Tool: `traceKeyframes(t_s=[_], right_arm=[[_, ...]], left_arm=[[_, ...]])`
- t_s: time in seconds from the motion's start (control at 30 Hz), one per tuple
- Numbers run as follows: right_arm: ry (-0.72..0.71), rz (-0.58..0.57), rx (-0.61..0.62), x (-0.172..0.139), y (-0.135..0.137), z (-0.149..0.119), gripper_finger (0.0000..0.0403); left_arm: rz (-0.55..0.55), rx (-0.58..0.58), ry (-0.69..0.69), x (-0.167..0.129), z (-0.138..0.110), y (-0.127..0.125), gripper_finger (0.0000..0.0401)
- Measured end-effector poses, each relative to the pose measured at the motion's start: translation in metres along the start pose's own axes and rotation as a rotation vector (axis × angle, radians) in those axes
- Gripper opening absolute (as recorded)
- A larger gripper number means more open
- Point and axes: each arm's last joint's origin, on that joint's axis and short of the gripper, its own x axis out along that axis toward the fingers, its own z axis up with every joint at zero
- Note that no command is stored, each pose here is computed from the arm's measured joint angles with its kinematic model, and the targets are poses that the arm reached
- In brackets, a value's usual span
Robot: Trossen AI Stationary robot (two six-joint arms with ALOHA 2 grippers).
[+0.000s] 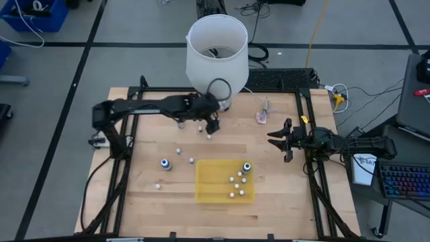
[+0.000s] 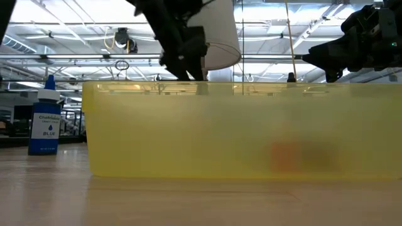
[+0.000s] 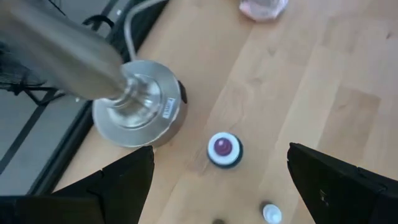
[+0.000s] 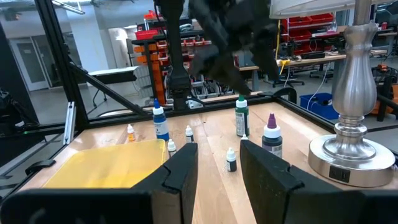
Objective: Pick & Place food coloring
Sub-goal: Put the large violet food coloring bottle into the transparent bin
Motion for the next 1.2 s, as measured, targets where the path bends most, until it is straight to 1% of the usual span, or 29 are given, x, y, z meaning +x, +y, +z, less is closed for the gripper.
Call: traceKeyframes(t_s=[0.17,0.5,0.7,0.97,1.07,1.2], right_arm=[[0.000,0.000,0.000,0.000,0.000,0.000,0.0112],[0.000,0.000,0.000,0.000,0.000,0.000,0.0112],[0.000,0.000,0.000,0.000,0.000,0.000,0.0112],[0.001,0.000,0.000,0.000,0.000,0.000,0.0112],[0.001,0.000,0.000,0.000,0.000,0.000,0.0112],[0.001,0.000,0.000,0.000,0.000,0.000,0.0112]], left_arm=[[0.005,0.024,0.043,0.030,-0.001,-0.007,0.0365],[0.027,0.065,0.135,0.067,-0.015,-0.015,0.0365],[0.048,0.080,0.164,0.079,-0.021,-0.017,0.0365],[0.047,0.082,0.165,0.079,-0.021,-0.018,0.0363],[0.047,0.086,0.165,0.079,-0.021,-0.018,0.0342],[0.047,0.086,0.165,0.079,-0.021,-0.018,0.0287]])
